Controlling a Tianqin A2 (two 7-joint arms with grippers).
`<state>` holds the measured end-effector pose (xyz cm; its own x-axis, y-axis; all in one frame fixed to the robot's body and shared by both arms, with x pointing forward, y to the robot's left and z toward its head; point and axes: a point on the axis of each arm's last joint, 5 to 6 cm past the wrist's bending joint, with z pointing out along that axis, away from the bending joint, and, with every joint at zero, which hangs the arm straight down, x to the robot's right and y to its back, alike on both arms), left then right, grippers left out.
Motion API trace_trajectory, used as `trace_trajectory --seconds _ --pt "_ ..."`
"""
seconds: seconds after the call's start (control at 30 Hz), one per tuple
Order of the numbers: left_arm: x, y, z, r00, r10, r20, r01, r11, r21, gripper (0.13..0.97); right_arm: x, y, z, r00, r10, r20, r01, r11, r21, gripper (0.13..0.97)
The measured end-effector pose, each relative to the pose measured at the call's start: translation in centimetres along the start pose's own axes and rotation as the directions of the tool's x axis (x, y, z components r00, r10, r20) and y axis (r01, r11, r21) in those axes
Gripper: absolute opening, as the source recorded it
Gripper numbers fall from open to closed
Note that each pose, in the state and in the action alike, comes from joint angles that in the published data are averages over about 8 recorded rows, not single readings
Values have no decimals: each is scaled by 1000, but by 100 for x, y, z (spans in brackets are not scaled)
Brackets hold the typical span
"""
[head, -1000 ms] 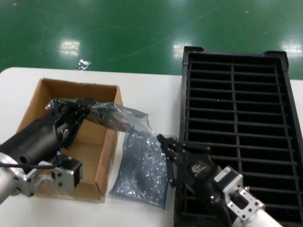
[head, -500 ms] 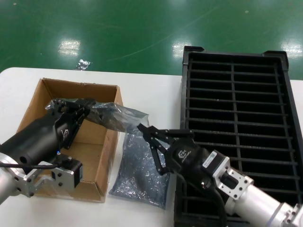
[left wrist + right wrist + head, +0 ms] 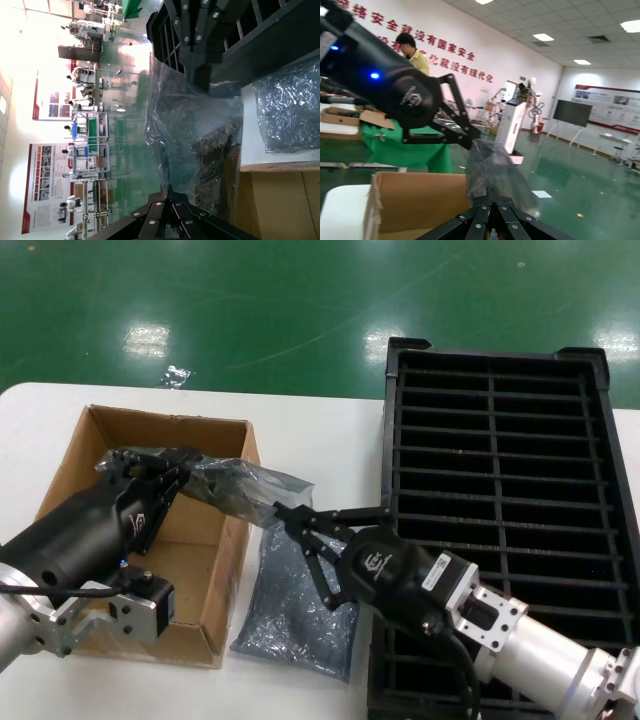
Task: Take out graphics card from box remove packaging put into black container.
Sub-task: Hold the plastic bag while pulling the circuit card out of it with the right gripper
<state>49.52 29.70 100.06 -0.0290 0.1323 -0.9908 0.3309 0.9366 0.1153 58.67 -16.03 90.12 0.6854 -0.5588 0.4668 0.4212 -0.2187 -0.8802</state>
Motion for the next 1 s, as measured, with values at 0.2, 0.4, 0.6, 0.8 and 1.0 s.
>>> trace_trajectory --seconds 0.2,0.4,0.6,0.8,1.0 --pt "0 0 0 1000 0 0 0 1000 0 139 9 37 45 1000 -6 30 6 1000 -2 132" --pt "0 0 0 1000 0 0 0 1000 0 139 112 58 79 1000 -15 18 15 1000 -8 132" --pt "0 0 0 1000 0 0 0 1000 0 139 220 55 54 1000 -24 -3 24 1000 -14 132" --pt "0 0 0 1000 0 0 0 1000 0 139 292 79 32 999 -32 -16 32 999 -25 132" --pt "0 0 0 1000 0 0 0 1000 0 139 284 114 72 999 -39 1 39 999 -32 132"
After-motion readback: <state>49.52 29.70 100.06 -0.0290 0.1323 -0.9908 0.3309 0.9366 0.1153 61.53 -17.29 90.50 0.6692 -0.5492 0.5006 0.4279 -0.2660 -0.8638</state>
